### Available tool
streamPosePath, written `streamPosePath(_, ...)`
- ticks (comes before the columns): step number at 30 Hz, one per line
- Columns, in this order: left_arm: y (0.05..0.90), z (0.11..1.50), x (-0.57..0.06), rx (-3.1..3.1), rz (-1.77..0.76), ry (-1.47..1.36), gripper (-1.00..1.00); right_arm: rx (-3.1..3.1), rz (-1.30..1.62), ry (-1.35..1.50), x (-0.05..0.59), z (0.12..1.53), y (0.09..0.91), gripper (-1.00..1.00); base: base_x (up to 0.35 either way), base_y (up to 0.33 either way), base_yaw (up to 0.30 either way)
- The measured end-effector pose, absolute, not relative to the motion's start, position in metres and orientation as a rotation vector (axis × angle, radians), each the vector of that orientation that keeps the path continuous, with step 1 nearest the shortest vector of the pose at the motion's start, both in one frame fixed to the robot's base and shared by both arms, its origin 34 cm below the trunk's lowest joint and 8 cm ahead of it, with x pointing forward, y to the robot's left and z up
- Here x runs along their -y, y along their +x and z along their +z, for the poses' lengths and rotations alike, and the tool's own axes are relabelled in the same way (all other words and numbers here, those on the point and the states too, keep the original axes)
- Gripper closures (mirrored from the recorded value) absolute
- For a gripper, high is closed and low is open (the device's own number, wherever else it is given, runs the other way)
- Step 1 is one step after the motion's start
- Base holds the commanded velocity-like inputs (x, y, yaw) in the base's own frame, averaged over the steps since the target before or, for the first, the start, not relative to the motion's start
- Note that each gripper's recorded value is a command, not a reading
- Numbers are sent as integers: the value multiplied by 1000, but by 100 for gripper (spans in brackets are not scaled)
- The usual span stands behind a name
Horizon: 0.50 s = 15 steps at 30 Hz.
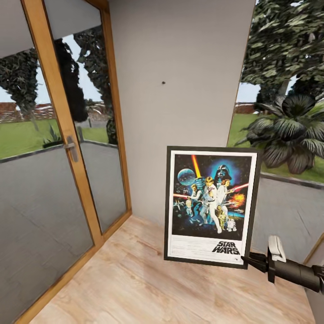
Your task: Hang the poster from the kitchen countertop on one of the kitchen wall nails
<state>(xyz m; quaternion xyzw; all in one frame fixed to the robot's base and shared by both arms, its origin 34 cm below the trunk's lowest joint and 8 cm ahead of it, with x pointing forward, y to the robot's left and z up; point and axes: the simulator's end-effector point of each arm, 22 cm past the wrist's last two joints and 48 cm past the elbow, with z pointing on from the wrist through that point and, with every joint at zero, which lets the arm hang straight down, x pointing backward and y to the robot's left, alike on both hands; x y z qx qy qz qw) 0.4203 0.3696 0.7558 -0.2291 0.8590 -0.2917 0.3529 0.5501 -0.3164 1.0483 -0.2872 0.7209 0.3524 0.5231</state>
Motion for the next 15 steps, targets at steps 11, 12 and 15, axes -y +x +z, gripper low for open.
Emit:
streamPosePath(11,420,756,-370,-2223,-753,-593,-100,-1727,845,-686,317,1048,550,100,329,97,0)
streamPosePath(12,420,756,-370,-2223,-753,-594,-100,-1728,846,-685,317,1047,550,100,297,216,0)
streamPosePath(15,420,755,-370,-2223,-753,-594,-100,-1728,846,-684,317,1047,550,100,293,224,0)
